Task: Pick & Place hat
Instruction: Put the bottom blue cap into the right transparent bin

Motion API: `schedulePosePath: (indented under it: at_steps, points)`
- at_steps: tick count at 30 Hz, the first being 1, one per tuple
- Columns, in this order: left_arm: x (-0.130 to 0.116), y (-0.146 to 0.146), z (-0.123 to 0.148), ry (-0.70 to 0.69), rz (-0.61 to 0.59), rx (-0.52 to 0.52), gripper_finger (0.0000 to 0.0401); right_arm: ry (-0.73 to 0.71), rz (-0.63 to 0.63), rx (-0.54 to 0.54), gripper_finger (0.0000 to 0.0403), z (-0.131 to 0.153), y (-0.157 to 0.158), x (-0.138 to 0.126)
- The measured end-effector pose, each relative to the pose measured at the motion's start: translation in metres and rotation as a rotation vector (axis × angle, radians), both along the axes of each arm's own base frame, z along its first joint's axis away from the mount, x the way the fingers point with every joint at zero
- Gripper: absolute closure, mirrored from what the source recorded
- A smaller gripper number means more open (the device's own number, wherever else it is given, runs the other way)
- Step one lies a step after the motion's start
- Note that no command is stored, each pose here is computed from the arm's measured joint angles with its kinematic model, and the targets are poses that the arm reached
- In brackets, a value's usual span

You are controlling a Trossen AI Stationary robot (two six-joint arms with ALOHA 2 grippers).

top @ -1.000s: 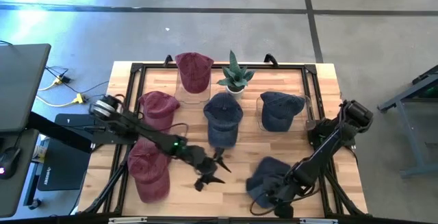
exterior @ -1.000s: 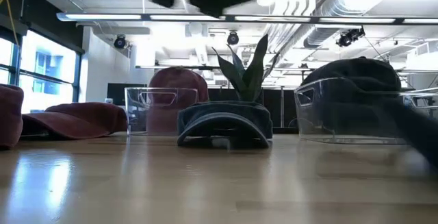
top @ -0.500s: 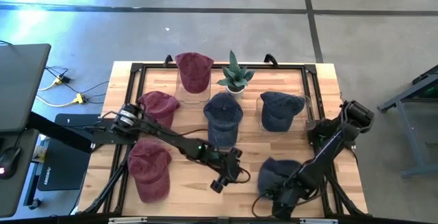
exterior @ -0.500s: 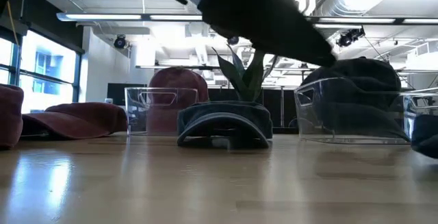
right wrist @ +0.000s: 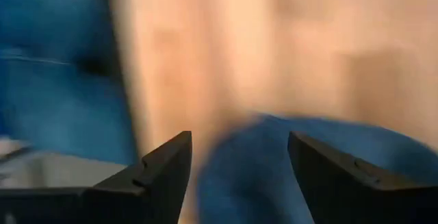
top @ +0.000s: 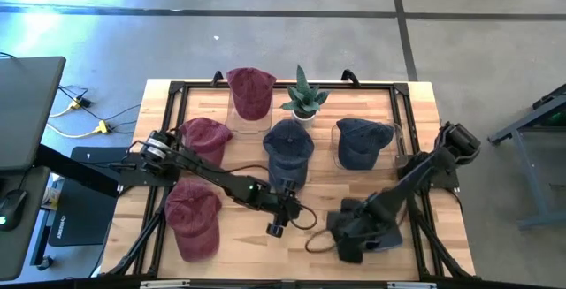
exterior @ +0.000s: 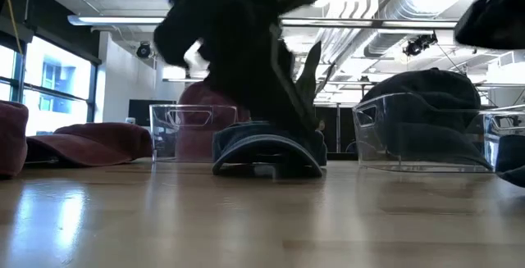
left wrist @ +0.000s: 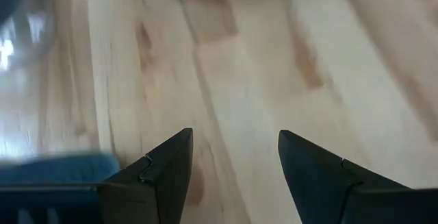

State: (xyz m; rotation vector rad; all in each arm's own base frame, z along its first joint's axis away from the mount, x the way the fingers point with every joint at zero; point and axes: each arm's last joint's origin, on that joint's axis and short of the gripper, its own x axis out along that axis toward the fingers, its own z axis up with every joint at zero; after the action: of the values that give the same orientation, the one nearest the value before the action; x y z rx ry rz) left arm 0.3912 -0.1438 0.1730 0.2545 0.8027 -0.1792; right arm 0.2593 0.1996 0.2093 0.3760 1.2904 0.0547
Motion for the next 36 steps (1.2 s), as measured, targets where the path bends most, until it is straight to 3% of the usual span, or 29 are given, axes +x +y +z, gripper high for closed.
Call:
schedulePosePath:
  at_steps: [2, 5, 8, 11, 16, 20, 24, 27, 29, 32, 36]
  points:
    - [-0.003, -0.002, -0.004, 0.011, 0.007, 0.003, 0.0192, 0.079, -0.018, -0.116, 0.0159, -0.005, -0.014, -0.005]
    - [-0.005, -0.008, -0.004, 0.001, -0.004, -0.004, 0.0192, 0.137, 0.069, -0.236, 0.0159, -0.016, -0.027, -0.009]
    - [-0.007, -0.008, -0.007, 0.007, -0.007, -0.007, 0.0192, 0.156, 0.153, -0.275, 0.0159, -0.022, -0.039, -0.007]
    - [-0.007, -0.007, -0.007, 0.008, 0.007, -0.015, 0.0192, 0.181, 0.129, -0.306, 0.0160, -0.028, -0.058, -0.002]
    - [-0.008, -0.010, -0.007, 0.012, -0.002, -0.015, 0.0192, 0.273, 0.135, -0.186, 0.0182, -0.051, -0.081, -0.005]
    - [-0.008, -0.010, -0.007, 0.020, -0.004, -0.019, 0.0192, 0.292, 0.166, -0.085, 0.0229, -0.061, -0.084, -0.008]
    - [-0.008, -0.010, -0.007, 0.018, 0.000, -0.015, 0.0192, 0.249, 0.185, -0.022, 0.0324, -0.061, -0.081, -0.004]
    - [-0.008, -0.010, -0.007, 0.016, 0.006, -0.009, 0.0192, 0.200, 0.203, -0.091, 0.0388, -0.054, -0.075, -0.001]
    - [-0.008, -0.010, -0.007, 0.013, 0.006, -0.009, 0.0192, 0.116, 0.144, -0.203, 0.0381, -0.043, -0.071, 0.005]
    - [-0.007, -0.011, -0.005, -0.021, 0.015, -0.008, 0.0192, -0.048, -0.041, -0.369, 0.0372, -0.027, -0.065, 0.015]
    - [-0.006, -0.019, -0.001, -0.082, 0.004, 0.001, 0.0193, -0.191, -0.191, -0.411, 0.0394, -0.023, -0.058, 0.020]
